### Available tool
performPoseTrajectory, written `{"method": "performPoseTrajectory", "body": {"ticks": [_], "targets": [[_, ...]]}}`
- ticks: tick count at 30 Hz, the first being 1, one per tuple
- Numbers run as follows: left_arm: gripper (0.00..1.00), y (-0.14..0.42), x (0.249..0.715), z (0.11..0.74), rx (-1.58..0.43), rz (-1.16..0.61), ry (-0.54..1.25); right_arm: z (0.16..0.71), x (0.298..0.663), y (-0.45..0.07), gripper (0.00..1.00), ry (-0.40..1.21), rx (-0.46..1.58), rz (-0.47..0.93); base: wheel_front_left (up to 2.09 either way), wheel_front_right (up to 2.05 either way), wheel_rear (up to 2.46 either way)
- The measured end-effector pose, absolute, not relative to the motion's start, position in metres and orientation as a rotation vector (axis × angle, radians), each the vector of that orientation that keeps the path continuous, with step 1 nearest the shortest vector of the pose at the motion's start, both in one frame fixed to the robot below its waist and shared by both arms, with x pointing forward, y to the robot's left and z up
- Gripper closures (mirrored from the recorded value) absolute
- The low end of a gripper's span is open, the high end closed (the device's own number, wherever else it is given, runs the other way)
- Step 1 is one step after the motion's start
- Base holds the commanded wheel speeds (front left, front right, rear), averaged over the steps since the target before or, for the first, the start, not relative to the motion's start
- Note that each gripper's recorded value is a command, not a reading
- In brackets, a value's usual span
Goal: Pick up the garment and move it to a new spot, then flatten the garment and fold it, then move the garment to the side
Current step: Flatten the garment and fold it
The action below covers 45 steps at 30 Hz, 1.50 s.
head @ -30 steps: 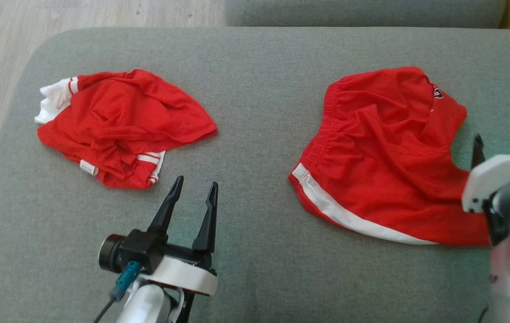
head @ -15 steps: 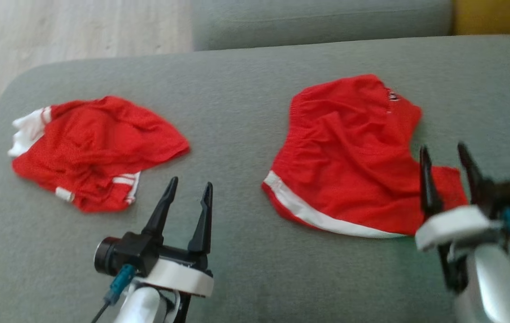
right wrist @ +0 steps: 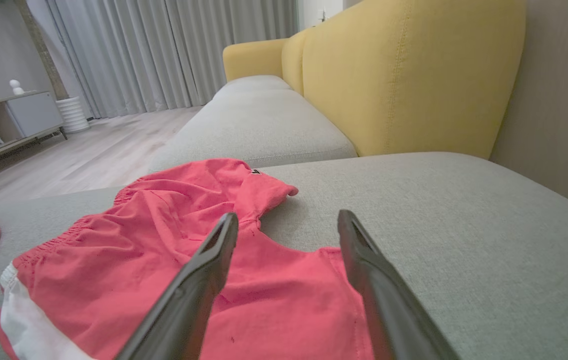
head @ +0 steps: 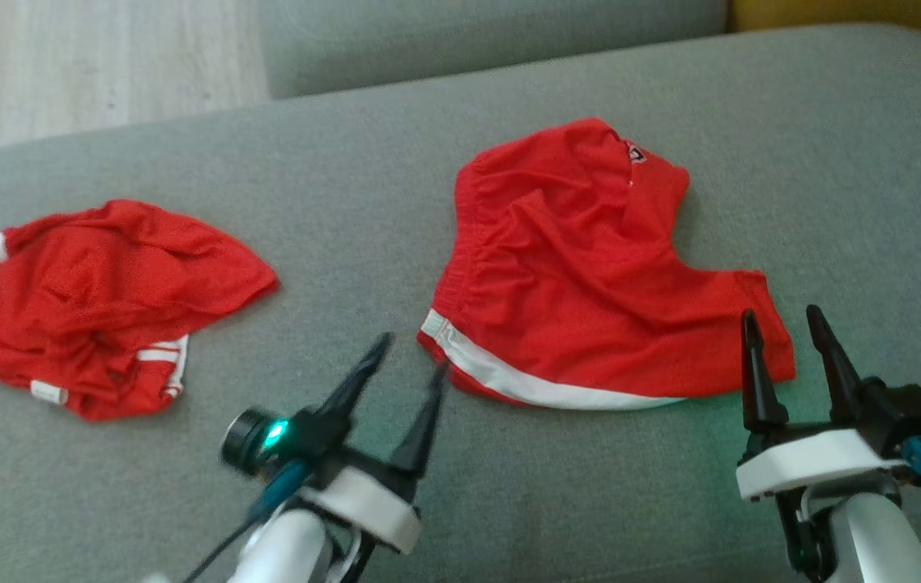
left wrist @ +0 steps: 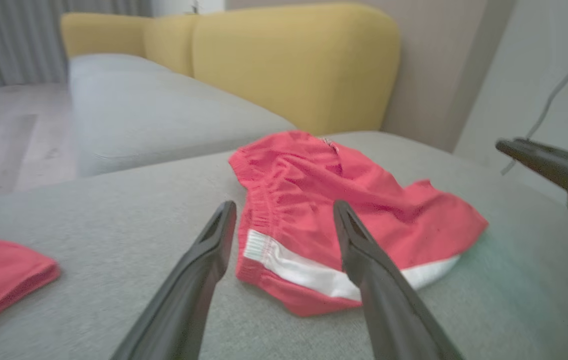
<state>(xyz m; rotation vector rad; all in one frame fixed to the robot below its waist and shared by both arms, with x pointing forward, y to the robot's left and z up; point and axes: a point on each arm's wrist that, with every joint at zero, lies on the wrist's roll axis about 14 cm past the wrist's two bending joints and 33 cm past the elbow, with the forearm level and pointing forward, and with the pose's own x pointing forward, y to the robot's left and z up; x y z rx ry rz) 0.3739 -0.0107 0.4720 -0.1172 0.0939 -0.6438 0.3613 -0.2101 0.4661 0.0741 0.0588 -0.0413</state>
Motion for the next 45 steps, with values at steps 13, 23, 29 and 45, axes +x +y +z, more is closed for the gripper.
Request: {"method": "performPoseTrajectory", "body": {"ticks": [13,23,29,45], "targets": [[0.00,-0.032,0.415,0.417,0.115,-0.795,0.274,0.441,0.368,-0.224,0.00,0.131,0.086,-0.090,0.00,0.00,0.00],[1.00,-0.047,0.418,0.396,0.136,-0.860,0.339,0.435,0.369,-0.236,0.00,0.150,0.084,-0.126,0.00,0.00,0.00],[1.00,-0.051,0.422,0.409,0.079,-0.859,0.276,0.424,0.362,-0.238,0.00,0.190,0.081,-0.132,0.00,0.00,0.00],[1.00,0.002,0.429,0.442,-0.041,-0.627,0.158,0.423,0.370,-0.205,0.00,0.205,0.069,-0.026,0.00,0.00,0.00]]}}
